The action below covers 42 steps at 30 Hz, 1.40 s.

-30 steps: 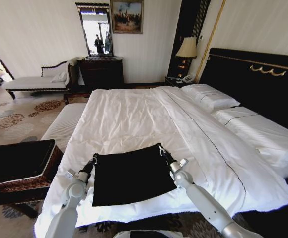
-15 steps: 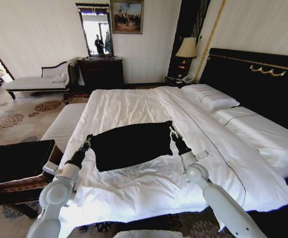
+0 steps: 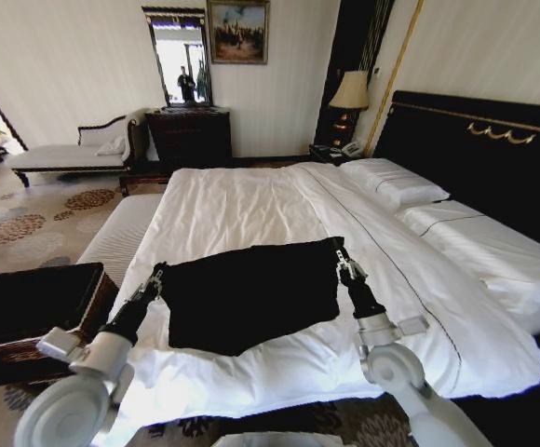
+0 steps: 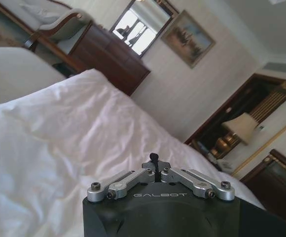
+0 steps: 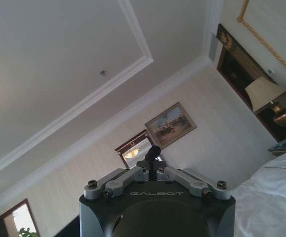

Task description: Fold the clothes on the bed and place them into the basket.

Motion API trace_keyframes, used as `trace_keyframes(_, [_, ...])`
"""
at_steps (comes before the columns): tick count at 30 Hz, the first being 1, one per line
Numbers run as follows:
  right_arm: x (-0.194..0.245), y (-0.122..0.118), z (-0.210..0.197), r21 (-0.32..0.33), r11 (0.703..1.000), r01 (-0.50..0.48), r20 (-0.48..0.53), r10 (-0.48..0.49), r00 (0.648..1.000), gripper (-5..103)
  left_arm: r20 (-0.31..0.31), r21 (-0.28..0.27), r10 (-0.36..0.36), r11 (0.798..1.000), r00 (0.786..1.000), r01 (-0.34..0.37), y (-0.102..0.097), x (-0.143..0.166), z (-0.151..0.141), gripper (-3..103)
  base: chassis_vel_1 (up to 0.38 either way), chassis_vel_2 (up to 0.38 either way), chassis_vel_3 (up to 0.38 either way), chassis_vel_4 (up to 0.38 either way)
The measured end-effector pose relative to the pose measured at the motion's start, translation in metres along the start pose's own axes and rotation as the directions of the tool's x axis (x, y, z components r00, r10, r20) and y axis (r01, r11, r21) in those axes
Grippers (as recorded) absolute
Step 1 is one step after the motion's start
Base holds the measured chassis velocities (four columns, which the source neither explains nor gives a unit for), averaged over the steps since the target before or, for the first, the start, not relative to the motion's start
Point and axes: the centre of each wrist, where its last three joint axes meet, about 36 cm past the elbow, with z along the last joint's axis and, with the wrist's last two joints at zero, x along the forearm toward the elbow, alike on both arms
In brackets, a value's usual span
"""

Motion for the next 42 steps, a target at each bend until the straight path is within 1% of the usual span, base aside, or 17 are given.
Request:
trace_keyframes(3, [-0.008, 0.027, -0.023, 0.015, 0.993, -0.116, -0.05, 0.116, 0.992, 2, -0.117, -0.007, -0.079, 0.997, 0.99, 0.078, -0.002, -0.003, -0.023, 0, 0.0, 0.0, 0.0, 0.0])
trace_keyframes(7, [-0.028, 0.025, -0.017, 0.019, 0.977, -0.212, -0.127, 0.212, 0.969, 2, -0.135, -0.062, -0.047, 0.997, 0.99, 0.039, -0.017, -0.017, -0.034, 0, 0.0, 0.0, 0.0, 0.0])
trace_keyframes(9, [-0.051, 0.011, 0.0, 0.021, 0.97, -0.243, -0.188, 0.243, 0.952, 2, -0.147, -0.097, -0.008, 0.995, 0.989, -0.007, -0.023, -0.034, -0.035, 0, 0.0, 0.0, 0.0, 0.0])
trace_keyframes(12, [-0.099, -0.034, 0.057, 0.042, 0.955, -0.294, -0.304, 0.293, 0.906, 2, -0.181, -0.116, -0.045, 0.993, 0.982, 0.024, 0.003, -0.108, -0.022, 0, 0.0, 0.0, 0.0, 0.0])
trace_keyframes(13, [-0.099, -0.034, 0.057, 0.042, 0.955, -0.294, -0.304, 0.293, 0.906, 2, -0.181, -0.116, -0.045, 0.993, 0.982, 0.024, 0.003, -0.108, -0.022, 0, 0.0, 0.0, 0.0, 0.0])
trace_keyframes(14, [-0.108, -0.045, 0.07, 0.054, 0.952, -0.302, -0.325, 0.303, 0.896, 2, -0.194, -0.113, -0.058, 0.993, 0.979, 0.036, 0.01, -0.127, -0.018, 0, 0.0, 0.0, 0.0, 0.0])
trace_keyframes(15, [-0.113, -0.052, 0.08, 0.061, 0.95, -0.306, -0.336, 0.308, 0.89, 2, -0.202, -0.107, -0.063, 0.993, 0.977, 0.042, 0.015, -0.139, -0.015, 0, 0.0, 0.0, 0.0, 0.0])
trace_keyframes(16, [-0.134, -0.078, 0.112, 0.084, 0.948, -0.306, -0.364, 0.315, 0.877, 2, -0.219, -0.091, -0.074, 0.994, 0.973, 0.055, 0.029, -0.182, -0.002, 0, 0.0, 0.0, 0.0, 0.0])
trace_keyframes(17, [-0.149, -0.093, 0.131, 0.1, 0.947, -0.305, -0.375, 0.32, 0.87, 2, -0.223, -0.082, -0.083, 0.994, 0.971, 0.066, 0.039, -0.207, 0.008, 0, 0.0, 0.0, 0.0, 0.0])
trace_keyframes(18, [-0.149, -0.093, 0.131, 0.1, 0.947, -0.305, -0.375, 0.32, 0.87, 2, -0.223, -0.082, -0.083, 0.994, 0.971, 0.066, 0.039, -0.207, 0.008, 0, 0.0, 0.0, 0.0, 0.0])
trace_keyframes(22, [-0.19, -0.123, 0.185, 0.125, 0.955, -0.268, -0.38, 0.296, 0.876, 2, -0.212, 0.002, -0.102, 0.994, 0.972, 0.105, 0.072, -0.276, 0.036, 0, 0.0, 0.0, 0.0, 0.0])
trace_keyframes(23, [-0.19, -0.123, 0.185, 0.125, 0.955, -0.268, -0.38, 0.296, 0.876, 2, -0.212, 0.002, -0.102, 0.994, 0.972, 0.105, 0.072, -0.276, 0.036, 0, 0.0, 0.0, 0.0, 0.0])
trace_keyframes(25, [-0.195, -0.13, 0.196, 0.125, 0.957, -0.263, -0.376, 0.291, 0.88, 2, -0.198, 0.073, -0.084, 0.992, 0.977, 0.1, 0.078, -0.291, 0.044, 0, 0.0, 0.0, 0.0, 0.0])
trace_keyframes(26, [-0.196, -0.135, 0.202, 0.118, 0.96, -0.255, -0.376, 0.281, 0.883, 2, -0.181, 0.132, -0.066, 0.987, 0.981, 0.091, 0.081, -0.298, 0.053, 0, 0.0, 0.0, 0.0, 0.0])
trace_keyframes(32, [-0.185, -0.149, 0.193, 0.081, 0.963, -0.256, -0.343, 0.268, 0.9, 2, -0.14, 0.19, -0.004, 0.981, 0.99, 0.031, 0.097, -0.286, 0.069, 0, 0.0, 0.0, 0.0, 0.0])
trace_keyframes(38, [-0.154, -0.157, 0.173, 0.02, 0.97, -0.241, -0.306, 0.235, 0.922, 2, -0.085, 0.173, 0.063, 0.984, 0.994, -0.047, 0.116, -0.255, 0.063, 0, 0.0, 0.0, 0.0, 0.0])
trace_keyframes(42, [-0.131, -0.161, 0.166, 0.022, 0.976, -0.217, -0.295, 0.214, 0.931, 2, -0.081, 0.148, 0.073, 0.987, 0.994, -0.061, 0.123, -0.234, 0.064, 0, 0.0, 0.0, 0.0, 0.0])
